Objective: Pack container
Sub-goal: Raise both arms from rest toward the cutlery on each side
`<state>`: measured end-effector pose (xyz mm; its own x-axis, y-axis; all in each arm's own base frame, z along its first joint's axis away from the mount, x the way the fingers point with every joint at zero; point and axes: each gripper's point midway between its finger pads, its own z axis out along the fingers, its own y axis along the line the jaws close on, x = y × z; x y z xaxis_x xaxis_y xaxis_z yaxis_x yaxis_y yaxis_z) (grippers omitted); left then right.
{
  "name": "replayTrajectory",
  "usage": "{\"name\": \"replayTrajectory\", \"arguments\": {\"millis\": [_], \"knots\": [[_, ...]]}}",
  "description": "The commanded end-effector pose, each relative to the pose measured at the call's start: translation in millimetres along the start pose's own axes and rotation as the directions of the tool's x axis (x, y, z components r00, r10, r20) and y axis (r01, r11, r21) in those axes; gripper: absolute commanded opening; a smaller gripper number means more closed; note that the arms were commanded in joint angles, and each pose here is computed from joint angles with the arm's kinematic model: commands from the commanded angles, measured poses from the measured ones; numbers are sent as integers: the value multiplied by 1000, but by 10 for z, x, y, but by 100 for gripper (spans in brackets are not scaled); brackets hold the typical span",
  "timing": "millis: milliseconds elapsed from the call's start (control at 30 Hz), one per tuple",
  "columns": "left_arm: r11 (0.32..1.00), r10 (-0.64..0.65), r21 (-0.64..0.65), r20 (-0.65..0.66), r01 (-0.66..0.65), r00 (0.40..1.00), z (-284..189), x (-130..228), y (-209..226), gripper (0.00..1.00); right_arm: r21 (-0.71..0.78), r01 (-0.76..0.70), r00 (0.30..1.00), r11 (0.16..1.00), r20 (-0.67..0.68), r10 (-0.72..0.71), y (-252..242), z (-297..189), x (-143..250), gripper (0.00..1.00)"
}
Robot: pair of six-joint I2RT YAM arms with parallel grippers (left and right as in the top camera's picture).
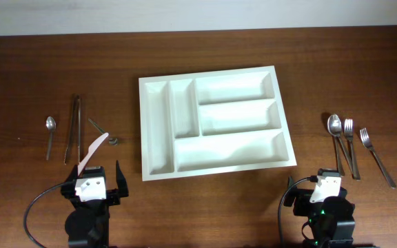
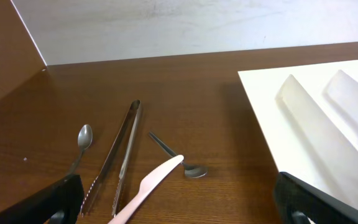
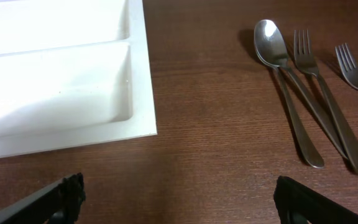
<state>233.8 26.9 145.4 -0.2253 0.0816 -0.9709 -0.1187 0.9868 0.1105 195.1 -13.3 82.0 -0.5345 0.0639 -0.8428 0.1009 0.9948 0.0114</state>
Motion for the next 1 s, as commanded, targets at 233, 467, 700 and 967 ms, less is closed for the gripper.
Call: {"name": "replayTrajectory", "arguments": {"millis": [233,467,700,967], "knots": [[1000,-5,11,10,5,1000,1,-5,-23,99,-3,1,999,1000,46,-1,5,8,-95,99],[998,-6,57,19,5,1000,-2,-23,-101,99,-159,3,980,987,195,28,274,-61,-472,99],[996,-10,93,60,5,998,-45,-186,-151,99,-389,-126,912,913,317,261,555,-327,-1066,99],[1000,-1,10,-26,1,1000,-93,-477,37,99,-292,-84,959,953,236,156,496,-434,-1667,99]]}}
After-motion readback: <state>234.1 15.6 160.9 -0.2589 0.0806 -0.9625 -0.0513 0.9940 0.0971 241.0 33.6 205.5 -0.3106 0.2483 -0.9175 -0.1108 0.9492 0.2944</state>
